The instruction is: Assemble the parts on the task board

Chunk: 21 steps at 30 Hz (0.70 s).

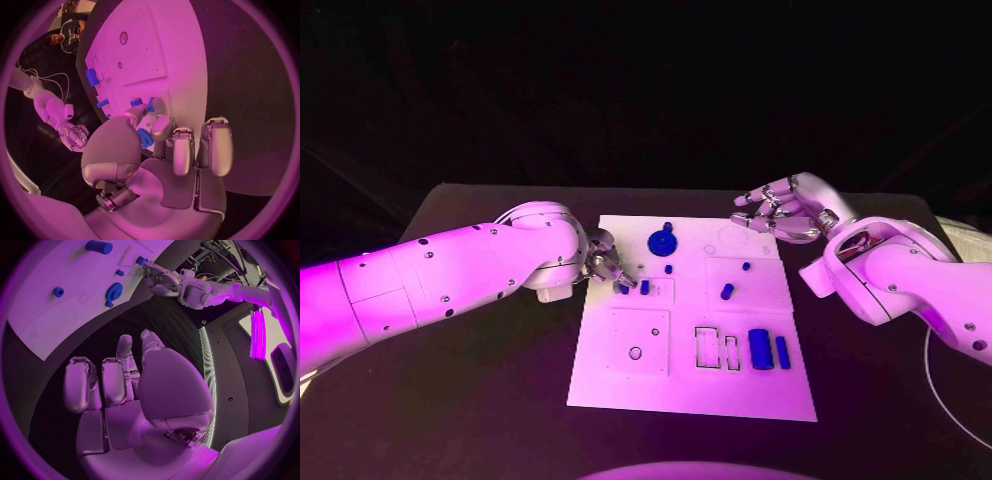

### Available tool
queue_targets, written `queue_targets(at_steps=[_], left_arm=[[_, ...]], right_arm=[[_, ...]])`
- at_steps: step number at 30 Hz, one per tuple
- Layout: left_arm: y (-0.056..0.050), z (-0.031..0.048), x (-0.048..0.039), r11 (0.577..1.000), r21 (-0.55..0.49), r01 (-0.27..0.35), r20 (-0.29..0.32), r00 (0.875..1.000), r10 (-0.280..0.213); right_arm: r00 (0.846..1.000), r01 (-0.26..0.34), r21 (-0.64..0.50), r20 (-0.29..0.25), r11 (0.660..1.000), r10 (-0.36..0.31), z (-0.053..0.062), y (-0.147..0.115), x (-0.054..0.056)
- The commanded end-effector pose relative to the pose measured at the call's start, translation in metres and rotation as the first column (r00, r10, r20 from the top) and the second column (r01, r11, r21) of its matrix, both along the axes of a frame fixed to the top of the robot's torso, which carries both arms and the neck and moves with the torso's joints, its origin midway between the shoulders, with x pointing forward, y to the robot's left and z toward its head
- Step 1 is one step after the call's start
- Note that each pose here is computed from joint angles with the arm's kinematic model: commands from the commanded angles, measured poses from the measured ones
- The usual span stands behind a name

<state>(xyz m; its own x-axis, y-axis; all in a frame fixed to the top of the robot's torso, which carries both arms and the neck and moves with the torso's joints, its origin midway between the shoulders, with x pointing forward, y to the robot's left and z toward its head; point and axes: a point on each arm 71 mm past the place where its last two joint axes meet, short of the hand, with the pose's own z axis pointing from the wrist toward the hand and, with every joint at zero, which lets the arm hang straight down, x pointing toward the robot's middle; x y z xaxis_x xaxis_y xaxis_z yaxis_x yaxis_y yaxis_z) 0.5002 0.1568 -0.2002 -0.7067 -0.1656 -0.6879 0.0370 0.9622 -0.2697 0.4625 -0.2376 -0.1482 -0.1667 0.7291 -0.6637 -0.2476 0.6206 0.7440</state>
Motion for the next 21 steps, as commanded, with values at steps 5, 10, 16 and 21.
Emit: queue_targets(at_steps=[5, 10, 16, 21], left_arm=[[0.009, -0.0022, -0.0018, 0.999, 0.011, -0.035, 0.004, 0.999, 0.035], [0.012, 0.0006, -0.0031, 0.998, -0.018, -0.058, 0.017, 0.998, 0.058], [0.014, 0.0052, -0.0047, 0.987, -0.118, -0.107, 0.037, 0.993, 0.112], [0.018, 0.0075, -0.0047, 0.98, -0.155, -0.127, 0.056, 0.989, 0.138]], right_arm=[[1.0, -0.011, -0.006, 0.002, 1.0, 0.011, -0.001, 0.001, -0.001], [1.0, -0.01, -0.007, 0.001, 1.0, 0.01, -0.001, 0.0, -0.001], [1.0, -0.01, -0.008, -0.004, 1.0, 0.01, -0.003, 0.0, -0.001], [1.0, -0.01, -0.008, -0.006, 1.0, 0.01, -0.004, 0.0, -0.001]])
